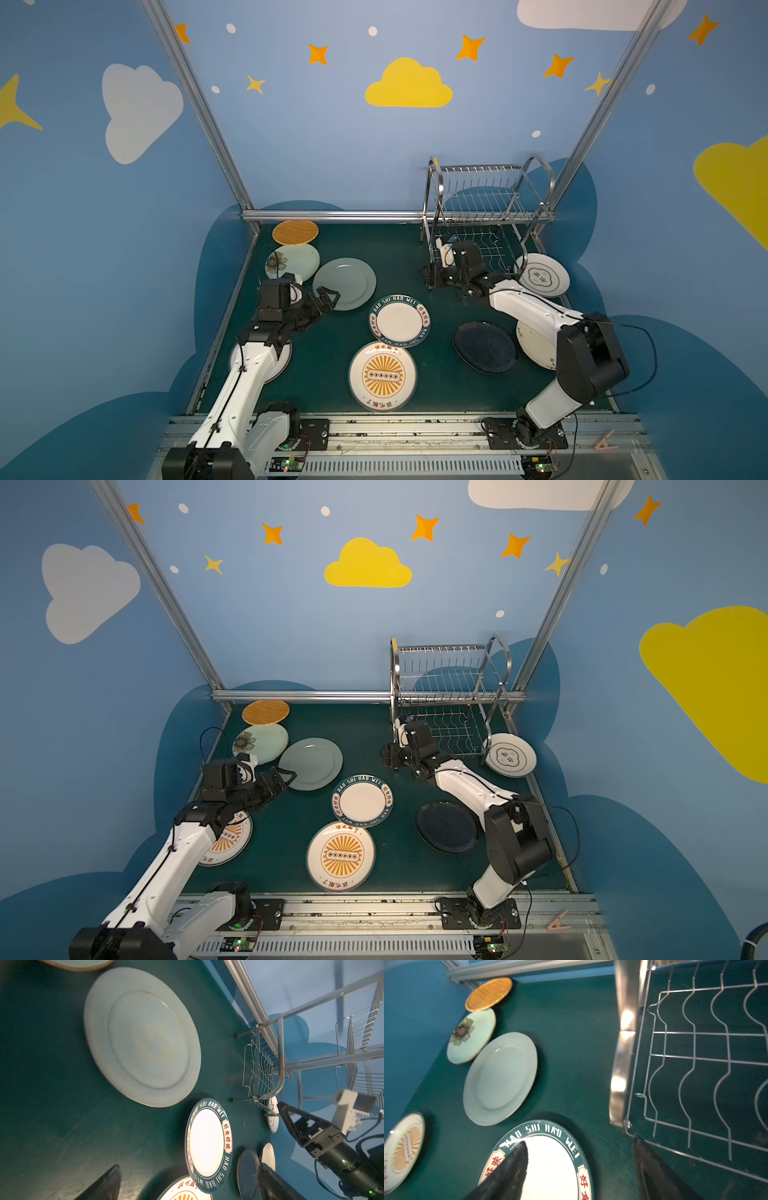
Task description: Load the plates into the dish rack
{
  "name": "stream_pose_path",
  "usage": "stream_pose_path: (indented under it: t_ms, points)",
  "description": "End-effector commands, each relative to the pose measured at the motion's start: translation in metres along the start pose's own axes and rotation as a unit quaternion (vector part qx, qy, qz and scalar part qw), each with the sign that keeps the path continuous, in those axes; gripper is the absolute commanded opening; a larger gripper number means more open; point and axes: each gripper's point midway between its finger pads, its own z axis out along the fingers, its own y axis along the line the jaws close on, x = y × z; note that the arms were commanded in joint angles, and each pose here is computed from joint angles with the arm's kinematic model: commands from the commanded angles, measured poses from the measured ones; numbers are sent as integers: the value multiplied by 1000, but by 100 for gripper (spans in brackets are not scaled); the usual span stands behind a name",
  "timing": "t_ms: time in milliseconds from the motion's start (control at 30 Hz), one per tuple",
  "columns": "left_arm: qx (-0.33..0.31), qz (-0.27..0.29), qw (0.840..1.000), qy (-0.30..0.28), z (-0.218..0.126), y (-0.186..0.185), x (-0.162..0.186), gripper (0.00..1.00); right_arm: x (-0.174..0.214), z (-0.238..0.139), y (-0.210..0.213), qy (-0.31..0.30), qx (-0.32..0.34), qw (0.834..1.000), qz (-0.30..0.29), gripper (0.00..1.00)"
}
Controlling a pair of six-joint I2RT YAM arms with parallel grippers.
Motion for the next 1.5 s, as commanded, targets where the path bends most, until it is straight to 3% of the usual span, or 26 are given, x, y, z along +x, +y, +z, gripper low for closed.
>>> stream_pose_path:
  t_ms: [0,267,433,567,667,933,1033,1200,1467]
  points:
    - [46,29,999,-7,-6,-22,-5,100,-6,12,-15,16,65,997,-23,74]
    - [51,32,998,-10,-8,-27,-3,100,-7,24,-44,84,181,980,6,61]
    - [51,34,998,-10,-8,-28,0,100,-13,18,-47,86,214,973,-16,61]
    - [50,33,998,-10,-8,-28,-1,100,-9,33,-48,95,204,974,-25,60]
    - [49,31,998,-9,-7,-28,0,100,-11,41,-42,93,188,977,-35,53]
    - [42,29,999,-12,-7,-25,0,100,-16,52,-18,79,135,987,-44,20]
    - [40,27,999,-14,-7,-24,-1,100,-15,55,-3,80,107,990,-45,12]
    - [32,26,999,-16,-7,-21,-2,100,-10,64,23,82,65,994,-39,7]
    - [30,26,999,-21,-8,-21,-2,100,-11,70,49,57,84,994,-47,6]
